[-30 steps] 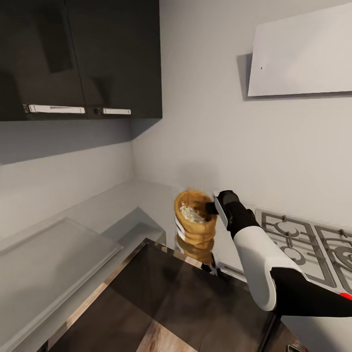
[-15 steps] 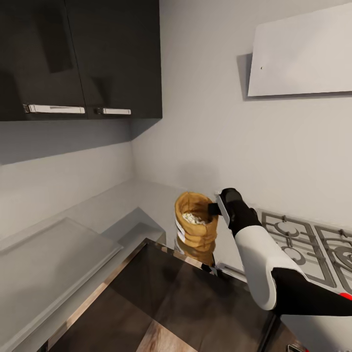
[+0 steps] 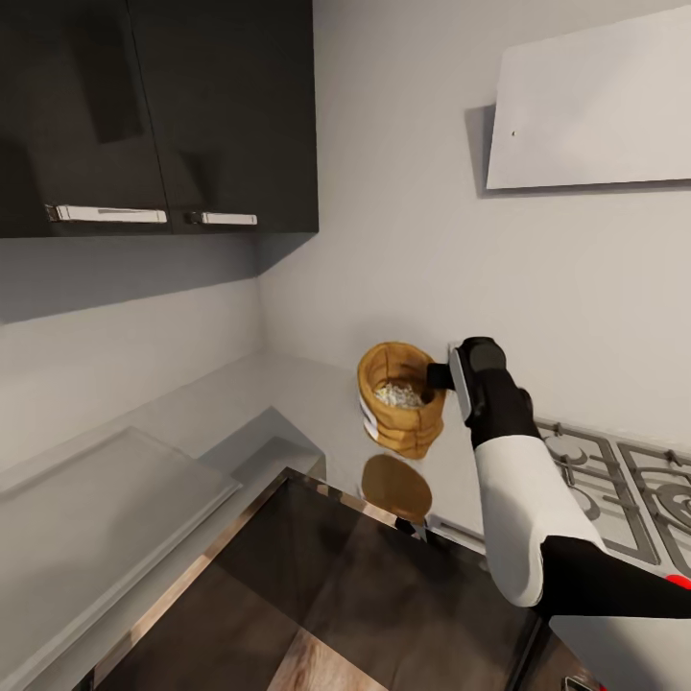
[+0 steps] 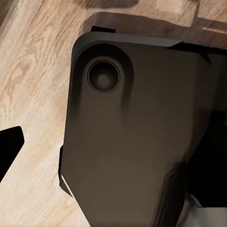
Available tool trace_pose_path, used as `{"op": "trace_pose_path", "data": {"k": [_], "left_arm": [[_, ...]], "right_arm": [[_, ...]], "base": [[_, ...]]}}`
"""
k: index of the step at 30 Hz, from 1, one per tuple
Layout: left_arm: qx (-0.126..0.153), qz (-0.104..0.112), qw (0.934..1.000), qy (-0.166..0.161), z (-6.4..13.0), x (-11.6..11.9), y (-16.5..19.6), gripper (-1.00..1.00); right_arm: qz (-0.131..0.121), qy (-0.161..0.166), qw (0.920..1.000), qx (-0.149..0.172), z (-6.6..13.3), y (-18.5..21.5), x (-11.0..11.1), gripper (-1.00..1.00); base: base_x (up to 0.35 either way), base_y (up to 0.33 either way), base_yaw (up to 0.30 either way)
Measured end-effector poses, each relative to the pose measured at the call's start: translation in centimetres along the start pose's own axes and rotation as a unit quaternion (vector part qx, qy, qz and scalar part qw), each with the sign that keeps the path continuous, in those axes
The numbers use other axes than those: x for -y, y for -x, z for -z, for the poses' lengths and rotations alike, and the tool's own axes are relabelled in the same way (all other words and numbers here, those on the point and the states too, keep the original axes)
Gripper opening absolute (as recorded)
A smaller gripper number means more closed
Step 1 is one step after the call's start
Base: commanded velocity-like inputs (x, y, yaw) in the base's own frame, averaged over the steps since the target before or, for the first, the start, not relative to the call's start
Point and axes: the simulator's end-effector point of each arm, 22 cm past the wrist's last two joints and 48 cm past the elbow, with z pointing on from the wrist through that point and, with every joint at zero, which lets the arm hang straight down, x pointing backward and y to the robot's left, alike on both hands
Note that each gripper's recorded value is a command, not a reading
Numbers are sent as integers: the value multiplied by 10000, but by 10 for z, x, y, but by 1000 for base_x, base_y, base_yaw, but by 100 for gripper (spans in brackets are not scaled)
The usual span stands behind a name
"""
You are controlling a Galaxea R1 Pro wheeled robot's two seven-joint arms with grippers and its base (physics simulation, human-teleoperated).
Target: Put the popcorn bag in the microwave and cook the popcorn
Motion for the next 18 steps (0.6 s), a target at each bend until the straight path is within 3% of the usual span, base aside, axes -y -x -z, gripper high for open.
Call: {"op": "trace_pose_path", "data": {"k": [11,18], "left_arm": [[-11,6,10000,1,0,0,-1,100],[-8,6,10000,-23,0,4,-1,100]], "right_arm": [[4,-22,10000,38,2,3,1,-100],[1,-8,10000,35,1,2,1,-100]], "base": [[-3,0,0],[-289,0,0]]}}
